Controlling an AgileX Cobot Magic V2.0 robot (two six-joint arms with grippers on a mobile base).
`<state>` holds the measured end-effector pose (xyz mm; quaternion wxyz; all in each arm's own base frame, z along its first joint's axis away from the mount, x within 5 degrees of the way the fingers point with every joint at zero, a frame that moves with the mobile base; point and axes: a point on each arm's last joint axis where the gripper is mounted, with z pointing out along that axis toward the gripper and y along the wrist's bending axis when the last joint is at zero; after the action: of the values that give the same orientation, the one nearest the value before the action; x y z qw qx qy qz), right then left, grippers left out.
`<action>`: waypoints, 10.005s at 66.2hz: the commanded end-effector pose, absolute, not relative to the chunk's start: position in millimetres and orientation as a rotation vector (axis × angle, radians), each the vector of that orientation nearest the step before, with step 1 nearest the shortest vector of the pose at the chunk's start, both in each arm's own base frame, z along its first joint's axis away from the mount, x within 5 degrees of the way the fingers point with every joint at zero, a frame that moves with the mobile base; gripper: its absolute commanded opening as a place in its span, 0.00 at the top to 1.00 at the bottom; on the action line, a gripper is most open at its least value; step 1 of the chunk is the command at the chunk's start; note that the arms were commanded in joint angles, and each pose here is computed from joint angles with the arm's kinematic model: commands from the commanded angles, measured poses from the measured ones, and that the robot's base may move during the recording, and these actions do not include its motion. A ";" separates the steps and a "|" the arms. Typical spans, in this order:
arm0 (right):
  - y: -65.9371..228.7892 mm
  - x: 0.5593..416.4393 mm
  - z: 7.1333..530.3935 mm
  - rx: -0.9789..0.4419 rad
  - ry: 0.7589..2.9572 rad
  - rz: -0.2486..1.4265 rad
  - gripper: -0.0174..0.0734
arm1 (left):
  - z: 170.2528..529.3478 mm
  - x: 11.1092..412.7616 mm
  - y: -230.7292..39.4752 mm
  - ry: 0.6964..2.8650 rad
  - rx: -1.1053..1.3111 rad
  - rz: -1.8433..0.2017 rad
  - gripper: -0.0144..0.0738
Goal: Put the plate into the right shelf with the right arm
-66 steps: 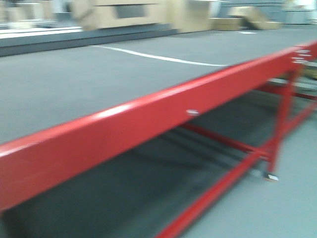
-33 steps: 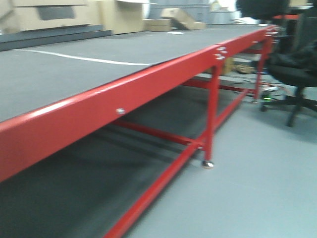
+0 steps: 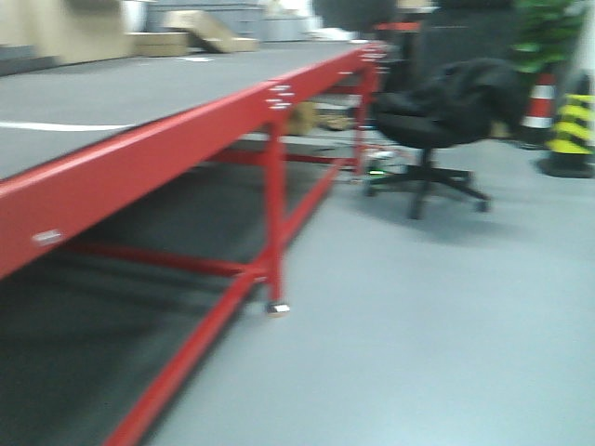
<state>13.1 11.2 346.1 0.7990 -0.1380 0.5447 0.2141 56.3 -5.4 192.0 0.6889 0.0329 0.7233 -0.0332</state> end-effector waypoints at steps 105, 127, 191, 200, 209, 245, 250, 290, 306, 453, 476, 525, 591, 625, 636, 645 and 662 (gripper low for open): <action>5.9 10.0 360.8 -0.234 1.080 0.458 0.73 | 197.4 56.3 -5.5 1.536 0.066 -0.084 0.89; 5.8 10.0 360.8 -0.233 1.079 0.458 0.73 | 197.4 56.3 -5.5 1.536 0.066 -0.084 0.89; 5.9 10.0 360.7 -0.234 1.080 0.458 0.73 | 197.4 56.3 -5.5 1.536 0.066 -0.084 0.89; 5.9 10.0 360.7 -0.234 1.080 0.458 0.73 | 197.4 56.3 -5.5 1.536 0.066 -0.084 0.89; 5.9 10.0 360.7 -0.234 1.080 0.458 0.73 | 197.4 56.3 -5.5 1.536 0.066 -0.084 0.89; 5.9 10.0 360.7 -0.234 1.080 0.458 0.73 | 197.4 56.3 -5.5 1.536 0.066 -0.084 0.89; 5.9 10.0 360.7 -0.234 1.080 0.458 0.73 | 197.4 56.3 -5.5 1.536 0.066 -0.084 0.89; 5.9 10.0 360.7 -0.234 1.080 0.458 0.73 | 197.4 56.3 -5.5 1.536 0.066 -0.084 0.89; 5.6 9.9 361.2 -0.230 1.075 0.458 0.73 | 197.4 56.3 -5.5 1.536 0.066 -0.084 0.89; 93.6 192.5 479.5 -0.348 1.525 0.482 0.18 | 197.4 56.3 -5.5 1.536 0.066 -0.084 0.89; 64.8 118.1 490.9 -0.442 1.572 0.484 0.75 | 197.4 56.3 -5.5 1.536 0.066 -0.084 0.89; 49.2 106.5 490.5 -0.366 1.449 0.364 0.75 | 197.4 56.3 -5.5 1.536 0.066 -0.084 0.89; -0.3 54.0 284.4 0.076 1.402 0.072 0.75 | 197.4 56.3 -5.5 1.536 0.066 -0.084 0.89; -1.3 55.0 230.4 0.107 1.372 0.096 0.75 | 197.4 56.3 -5.5 1.536 0.066 -0.084 0.89; 1.4 55.5 217.3 0.048 1.397 0.101 0.75 | 197.4 56.3 -5.5 1.536 0.066 -0.084 0.89; 2.8 56.0 212.1 0.030 1.436 0.118 0.75 | 197.4 56.3 -5.5 1.536 0.066 -0.084 0.89; 2.9 56.6 207.1 0.032 1.491 0.116 0.75 | 197.4 56.3 -5.5 1.536 0.066 -0.084 0.89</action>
<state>56.6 3.1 201.1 0.7157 0.0163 0.6960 0.0552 56.3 -5.4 192.0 0.6889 0.0329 0.7233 -0.0332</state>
